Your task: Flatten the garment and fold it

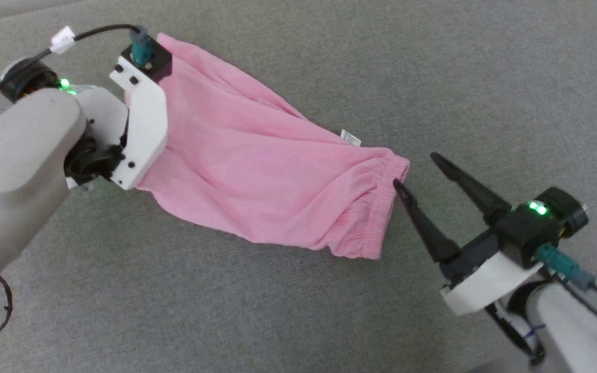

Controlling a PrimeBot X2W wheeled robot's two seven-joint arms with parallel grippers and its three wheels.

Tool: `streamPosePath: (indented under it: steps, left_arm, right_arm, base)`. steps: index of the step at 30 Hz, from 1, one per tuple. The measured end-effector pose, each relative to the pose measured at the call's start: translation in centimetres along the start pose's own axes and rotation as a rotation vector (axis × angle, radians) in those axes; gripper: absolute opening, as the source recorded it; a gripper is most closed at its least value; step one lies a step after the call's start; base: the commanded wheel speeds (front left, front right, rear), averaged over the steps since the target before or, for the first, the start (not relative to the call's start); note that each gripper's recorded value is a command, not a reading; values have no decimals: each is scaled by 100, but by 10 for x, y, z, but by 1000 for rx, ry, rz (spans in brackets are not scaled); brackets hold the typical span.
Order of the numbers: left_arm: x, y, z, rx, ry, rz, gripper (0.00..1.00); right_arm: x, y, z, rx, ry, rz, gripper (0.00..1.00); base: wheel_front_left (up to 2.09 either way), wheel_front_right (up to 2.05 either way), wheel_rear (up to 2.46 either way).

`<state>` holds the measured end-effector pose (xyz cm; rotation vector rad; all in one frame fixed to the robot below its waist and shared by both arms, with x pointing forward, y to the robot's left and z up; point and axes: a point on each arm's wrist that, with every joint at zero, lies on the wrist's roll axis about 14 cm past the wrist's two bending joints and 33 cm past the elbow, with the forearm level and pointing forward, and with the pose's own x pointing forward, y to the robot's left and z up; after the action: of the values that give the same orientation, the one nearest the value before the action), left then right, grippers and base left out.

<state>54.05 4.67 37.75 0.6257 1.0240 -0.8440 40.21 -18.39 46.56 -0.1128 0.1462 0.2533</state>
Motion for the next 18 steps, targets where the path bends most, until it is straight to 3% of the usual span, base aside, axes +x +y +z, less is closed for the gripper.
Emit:
streamPosePath:
  steps: [4,10,14,18]
  left_arm:
    - [-7,-5,4,10,-42,2,0]
    - [-21,-7,3,-8,-96,13,0]
    - [-27,-9,6,-14,-129,17,0]
    - [-25,-14,7,-18,-152,7,0]
  right_arm:
    - [4,-8,11,-52,57,50,100]
    - [12,-2,14,-74,270,164,100]
    - [9,21,-14,-65,494,269,100]
    - [7,29,-46,-40,633,304,100]
  base:
    - [0,0,0]
    - [0,0,0]
    - [0,0,0]
    - [0,0,0]
